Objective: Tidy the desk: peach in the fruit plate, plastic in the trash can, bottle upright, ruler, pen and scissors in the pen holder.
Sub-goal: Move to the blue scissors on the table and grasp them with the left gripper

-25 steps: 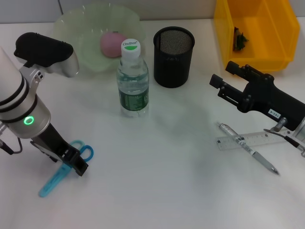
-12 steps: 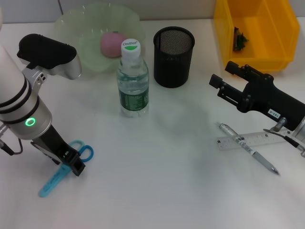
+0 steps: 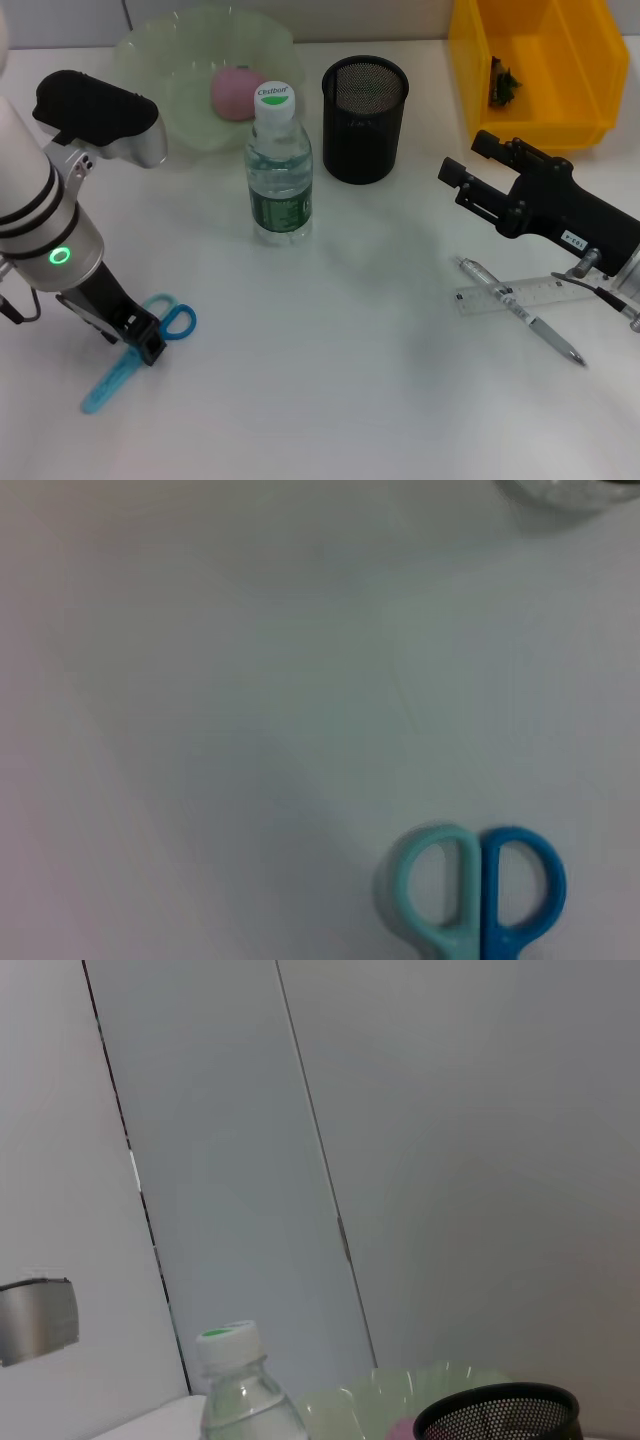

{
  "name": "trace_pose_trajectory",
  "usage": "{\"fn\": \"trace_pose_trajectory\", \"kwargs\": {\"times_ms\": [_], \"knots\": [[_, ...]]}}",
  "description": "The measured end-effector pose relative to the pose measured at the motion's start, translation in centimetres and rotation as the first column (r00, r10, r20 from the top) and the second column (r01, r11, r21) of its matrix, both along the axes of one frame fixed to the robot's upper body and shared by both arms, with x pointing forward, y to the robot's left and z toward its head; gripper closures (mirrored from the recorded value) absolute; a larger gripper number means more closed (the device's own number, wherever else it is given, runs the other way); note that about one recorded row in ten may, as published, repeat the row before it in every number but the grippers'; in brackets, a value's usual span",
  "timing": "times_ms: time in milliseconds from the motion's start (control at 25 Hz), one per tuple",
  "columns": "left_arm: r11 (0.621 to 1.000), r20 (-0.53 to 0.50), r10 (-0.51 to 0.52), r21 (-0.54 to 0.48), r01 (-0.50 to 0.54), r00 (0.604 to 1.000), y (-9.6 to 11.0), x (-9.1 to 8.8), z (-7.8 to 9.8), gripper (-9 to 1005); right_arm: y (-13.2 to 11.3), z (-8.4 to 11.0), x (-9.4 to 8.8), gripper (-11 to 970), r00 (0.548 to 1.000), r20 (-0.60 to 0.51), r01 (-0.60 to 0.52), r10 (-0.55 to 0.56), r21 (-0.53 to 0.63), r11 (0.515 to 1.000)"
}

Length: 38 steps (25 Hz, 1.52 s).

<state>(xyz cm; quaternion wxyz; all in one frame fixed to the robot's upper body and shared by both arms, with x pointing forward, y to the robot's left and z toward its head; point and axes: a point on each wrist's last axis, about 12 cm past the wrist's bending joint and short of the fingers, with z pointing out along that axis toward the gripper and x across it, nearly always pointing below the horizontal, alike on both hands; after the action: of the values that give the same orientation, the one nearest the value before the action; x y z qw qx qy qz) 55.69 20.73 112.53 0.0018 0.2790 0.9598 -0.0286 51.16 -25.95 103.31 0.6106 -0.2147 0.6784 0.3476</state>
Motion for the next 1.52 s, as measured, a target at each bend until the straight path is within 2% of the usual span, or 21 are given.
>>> {"fn": "trace_pose_trajectory", "kwargs": {"times_ms": [120,320,600,1280,1520], "knots": [[1.000,0.000,-0.008,0.006,0.008,1.000,-0.12,-0.05,-0.08,410,-0.01,-0.01,-0.02,307,1.000,0.000,0.000,0.000,0.000,1.000],[1.000,0.001,-0.012,0.010,0.012,1.000,-0.21,-0.04,-0.09,510,0.00,0.01,0.00,307,1.000,0.000,0.000,0.000,0.000,1.000],[1.000,0.002,-0.017,0.010,0.017,1.000,-0.32,0.04,-0.05,530,0.03,0.09,0.11,307,1.000,0.004,0.001,-0.001,0.003,1.000],[0.999,-0.007,-0.034,0.014,0.034,0.999,-0.63,0.29,-0.14,713,-0.05,0.27,0.31,306,1.000,0.011,0.015,-0.015,0.013,1.000],[0.999,0.007,-0.038,0.014,0.038,0.999,-0.69,0.42,-0.03,726,0.04,0.37,0.46,307,1.000,0.014,0.012,-0.012,0.013,1.000]]}}
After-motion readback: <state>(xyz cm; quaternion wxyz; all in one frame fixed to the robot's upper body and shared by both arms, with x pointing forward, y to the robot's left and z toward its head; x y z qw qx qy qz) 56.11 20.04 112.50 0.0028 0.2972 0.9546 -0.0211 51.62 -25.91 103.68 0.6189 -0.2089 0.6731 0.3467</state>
